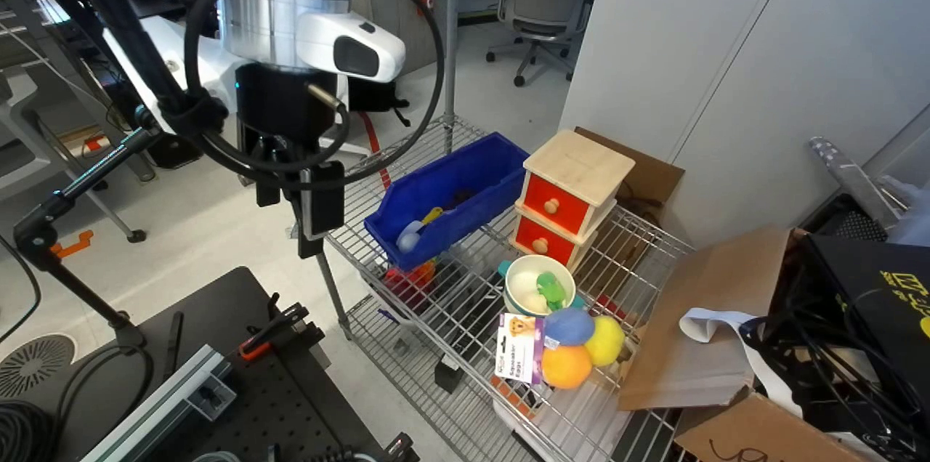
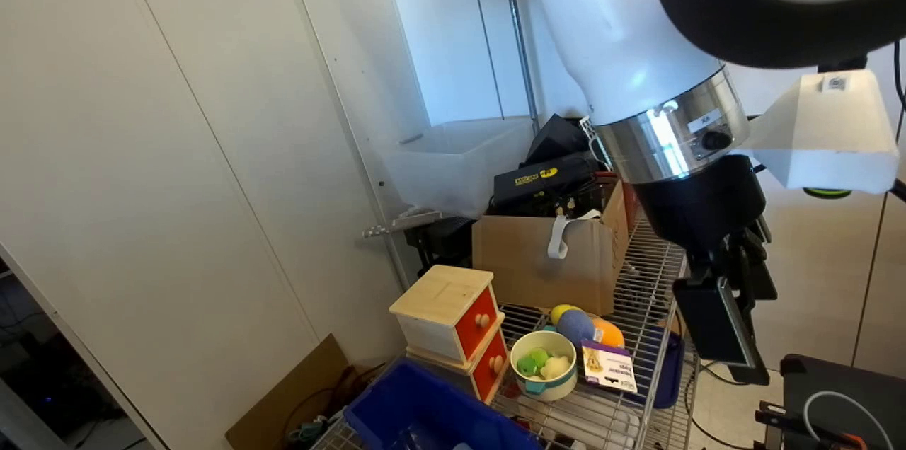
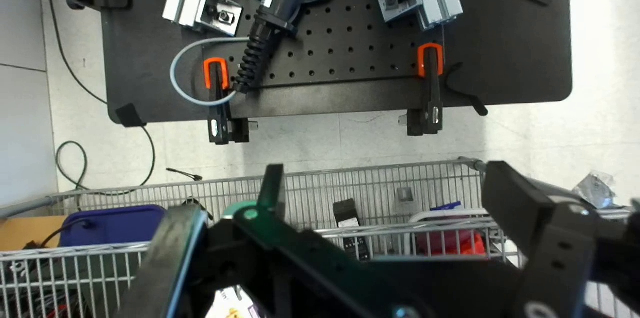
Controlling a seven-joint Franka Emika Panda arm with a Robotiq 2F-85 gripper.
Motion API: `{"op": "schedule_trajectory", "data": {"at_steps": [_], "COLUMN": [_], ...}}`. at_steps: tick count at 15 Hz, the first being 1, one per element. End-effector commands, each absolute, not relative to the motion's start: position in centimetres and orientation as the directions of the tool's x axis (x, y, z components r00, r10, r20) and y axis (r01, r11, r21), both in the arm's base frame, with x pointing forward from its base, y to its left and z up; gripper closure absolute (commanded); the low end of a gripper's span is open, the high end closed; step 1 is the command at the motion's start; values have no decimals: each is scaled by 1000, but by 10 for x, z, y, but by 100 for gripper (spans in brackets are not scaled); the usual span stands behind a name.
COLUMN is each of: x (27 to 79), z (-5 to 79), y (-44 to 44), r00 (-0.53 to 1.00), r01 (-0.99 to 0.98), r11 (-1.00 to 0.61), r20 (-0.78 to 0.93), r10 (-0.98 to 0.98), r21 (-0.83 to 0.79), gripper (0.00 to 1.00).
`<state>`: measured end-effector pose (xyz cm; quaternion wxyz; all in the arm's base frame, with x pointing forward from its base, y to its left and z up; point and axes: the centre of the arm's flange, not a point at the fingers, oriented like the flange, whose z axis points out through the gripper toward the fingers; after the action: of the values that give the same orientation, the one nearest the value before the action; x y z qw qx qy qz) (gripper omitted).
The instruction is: Put the orange plush toy inside the blue crate
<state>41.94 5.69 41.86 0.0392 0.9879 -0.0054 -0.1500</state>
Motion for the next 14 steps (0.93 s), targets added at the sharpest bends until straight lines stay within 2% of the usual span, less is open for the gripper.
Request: {"op": "schedule_trajectory", "data": {"at_steps": [1,14], "x": [421,420], "z": [413,400], "y": [55,45], "r00": [937,918], "r01": [2,100], "r11": [-993,-972], "r20": [-346,-396], "r10": [-39,9], "r21": [116,210], "gripper": [0,0]}}
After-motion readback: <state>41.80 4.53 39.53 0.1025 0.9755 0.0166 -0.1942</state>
